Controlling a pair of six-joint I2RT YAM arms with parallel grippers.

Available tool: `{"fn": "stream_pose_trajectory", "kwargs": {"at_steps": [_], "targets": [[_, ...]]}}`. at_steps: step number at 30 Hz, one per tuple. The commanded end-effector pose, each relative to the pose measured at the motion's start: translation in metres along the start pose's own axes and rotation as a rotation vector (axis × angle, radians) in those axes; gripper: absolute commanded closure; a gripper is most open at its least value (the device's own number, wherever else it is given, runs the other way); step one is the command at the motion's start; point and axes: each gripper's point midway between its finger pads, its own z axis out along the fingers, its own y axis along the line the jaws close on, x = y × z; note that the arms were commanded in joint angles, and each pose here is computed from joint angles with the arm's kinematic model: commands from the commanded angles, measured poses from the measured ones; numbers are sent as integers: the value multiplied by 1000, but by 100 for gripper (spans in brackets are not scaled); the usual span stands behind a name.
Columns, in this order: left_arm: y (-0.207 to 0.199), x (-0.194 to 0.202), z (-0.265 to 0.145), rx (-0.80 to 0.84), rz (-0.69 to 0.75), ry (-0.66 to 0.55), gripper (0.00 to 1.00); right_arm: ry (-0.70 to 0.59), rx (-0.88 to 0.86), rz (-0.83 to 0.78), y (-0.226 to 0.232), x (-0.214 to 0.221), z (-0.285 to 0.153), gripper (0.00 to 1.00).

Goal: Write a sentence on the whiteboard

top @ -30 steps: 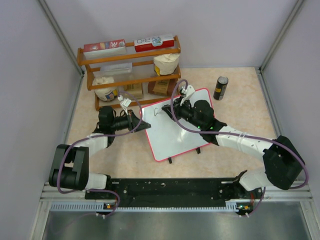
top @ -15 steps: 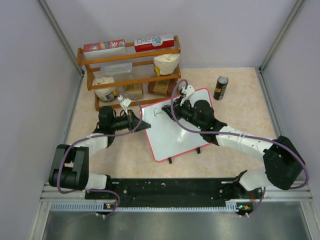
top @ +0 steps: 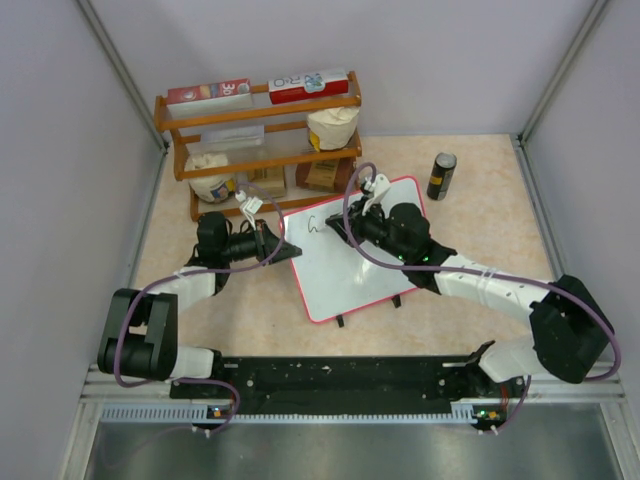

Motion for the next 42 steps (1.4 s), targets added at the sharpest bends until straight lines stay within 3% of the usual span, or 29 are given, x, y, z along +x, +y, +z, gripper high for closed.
{"fn": "stream_pose_trajectory", "kwargs": {"at_steps": [1,10,14,42], "targets": [[19,44,1,-29,76,95,100,-24,-9,-13,5,-9,-6,100],[20,43,0,-32,77,93,100,-184,-64,8,27,-71,-23,100],[19,44,0,-32,77,93,100,-186,-26,-5,18,-76,-19,100],[19,44,1,-25,75,97,100,-99,64,22,-13,-45,2,100]]}}
